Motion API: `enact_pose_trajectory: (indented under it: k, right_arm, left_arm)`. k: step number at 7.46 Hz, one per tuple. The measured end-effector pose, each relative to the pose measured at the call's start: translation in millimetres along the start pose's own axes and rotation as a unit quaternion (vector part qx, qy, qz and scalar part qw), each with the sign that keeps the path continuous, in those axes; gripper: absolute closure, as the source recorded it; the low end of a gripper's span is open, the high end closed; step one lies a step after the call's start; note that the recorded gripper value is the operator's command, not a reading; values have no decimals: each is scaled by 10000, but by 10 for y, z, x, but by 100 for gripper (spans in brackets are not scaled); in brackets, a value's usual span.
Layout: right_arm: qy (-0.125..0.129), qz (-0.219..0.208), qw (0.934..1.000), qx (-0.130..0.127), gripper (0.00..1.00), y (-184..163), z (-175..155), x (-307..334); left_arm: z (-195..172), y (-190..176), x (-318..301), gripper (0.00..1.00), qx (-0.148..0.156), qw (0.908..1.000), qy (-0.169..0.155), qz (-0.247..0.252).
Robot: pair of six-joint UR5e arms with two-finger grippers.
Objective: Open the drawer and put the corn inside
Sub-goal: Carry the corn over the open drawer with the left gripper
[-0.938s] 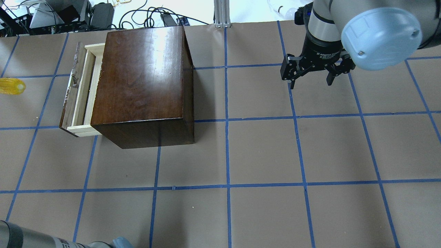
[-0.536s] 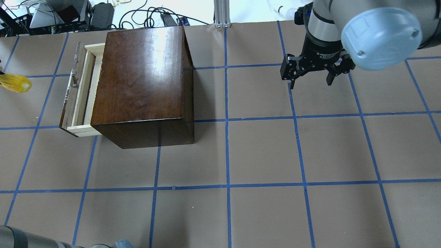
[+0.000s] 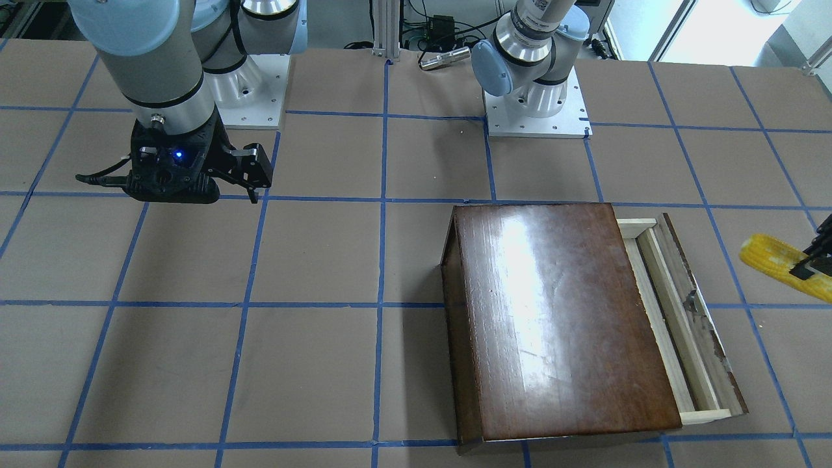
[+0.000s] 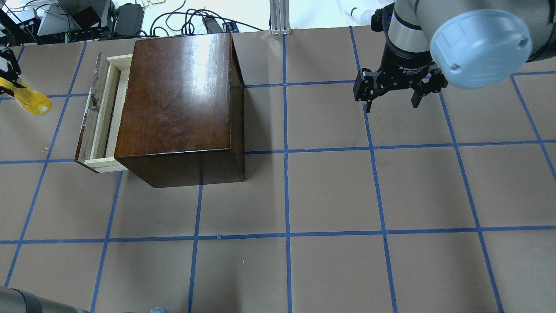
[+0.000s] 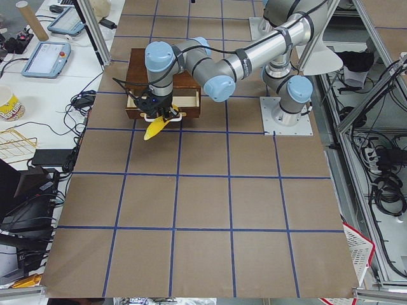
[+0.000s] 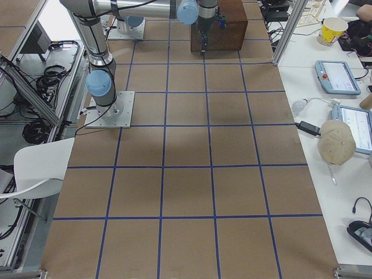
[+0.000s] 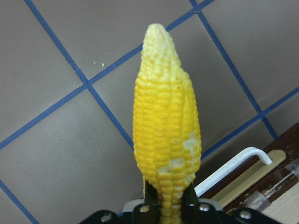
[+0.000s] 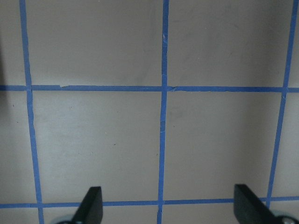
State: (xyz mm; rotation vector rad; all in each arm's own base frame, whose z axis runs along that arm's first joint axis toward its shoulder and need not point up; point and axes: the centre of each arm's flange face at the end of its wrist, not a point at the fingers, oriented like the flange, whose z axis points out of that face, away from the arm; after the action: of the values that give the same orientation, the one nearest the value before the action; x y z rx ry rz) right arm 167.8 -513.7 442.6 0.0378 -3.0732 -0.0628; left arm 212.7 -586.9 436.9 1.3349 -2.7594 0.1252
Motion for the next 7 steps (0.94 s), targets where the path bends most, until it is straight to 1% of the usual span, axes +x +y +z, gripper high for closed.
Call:
enact_pose_trajectory:
  k: [2,3,5,6,7]
  right_arm:
    - [-1,0,10000,0,0,0,0,0]
    - [-1,0,10000,0,0,0,0,0]
    - [-1,0,10000,1,0,0,0,0]
    - [0,0,10000,3,0,-1,-1,0]
    - [2,0,10000,2,0,0,0,0]
  left_arm:
    - [-41,228,285,100,103,9987,-220,438]
    - [-35,342,413,100,119,9966,-310,754]
    - [-9,531,530,100,22,9892,-391,1416]
    - [1,610,553,100,-70,9858,-420,1622]
    - [29,704,587,100,-219,9798,-451,1934]
